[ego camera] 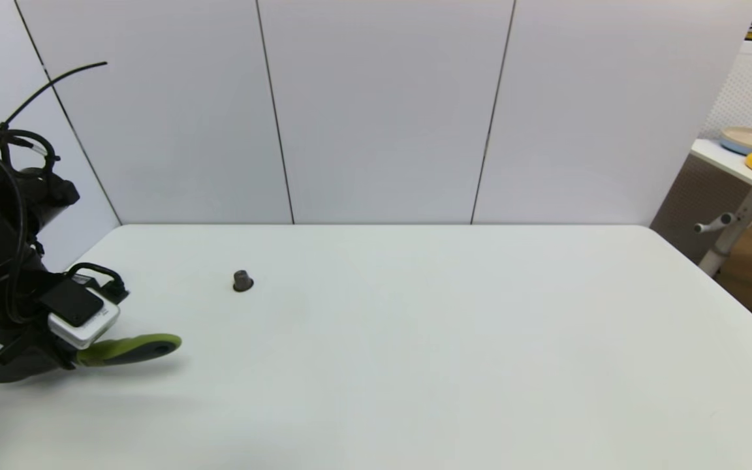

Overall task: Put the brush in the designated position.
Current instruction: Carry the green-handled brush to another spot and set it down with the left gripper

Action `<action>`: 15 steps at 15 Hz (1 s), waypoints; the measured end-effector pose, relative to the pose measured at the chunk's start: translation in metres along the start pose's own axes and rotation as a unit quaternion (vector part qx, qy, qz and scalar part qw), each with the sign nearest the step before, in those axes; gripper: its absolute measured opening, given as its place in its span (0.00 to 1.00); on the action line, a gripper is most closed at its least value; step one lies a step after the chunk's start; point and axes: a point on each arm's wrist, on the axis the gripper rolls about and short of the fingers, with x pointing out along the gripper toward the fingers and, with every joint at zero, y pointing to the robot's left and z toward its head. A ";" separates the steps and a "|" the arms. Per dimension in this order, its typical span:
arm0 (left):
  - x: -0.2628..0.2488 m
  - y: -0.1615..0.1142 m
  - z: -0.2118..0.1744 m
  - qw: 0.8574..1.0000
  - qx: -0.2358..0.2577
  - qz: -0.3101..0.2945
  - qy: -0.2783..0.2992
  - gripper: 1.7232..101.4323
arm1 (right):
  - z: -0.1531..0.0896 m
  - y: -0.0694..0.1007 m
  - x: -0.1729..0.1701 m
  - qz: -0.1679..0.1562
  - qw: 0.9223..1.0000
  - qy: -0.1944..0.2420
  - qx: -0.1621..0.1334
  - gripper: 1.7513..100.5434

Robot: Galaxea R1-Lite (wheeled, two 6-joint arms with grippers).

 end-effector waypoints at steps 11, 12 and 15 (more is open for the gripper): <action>0.002 0.034 -0.021 0.977 0.176 0.118 -0.019 0.13 | 0.000 0.000 0.000 0.000 1.000 0.000 0.000 0.97; 0.004 0.041 -0.023 0.966 0.208 0.149 -0.028 0.13 | 0.000 0.000 0.000 0.000 1.000 0.000 0.000 0.97; 0.011 0.051 -0.026 0.944 0.277 0.176 -0.045 0.13 | 0.000 0.000 0.000 0.000 1.000 0.000 0.000 0.97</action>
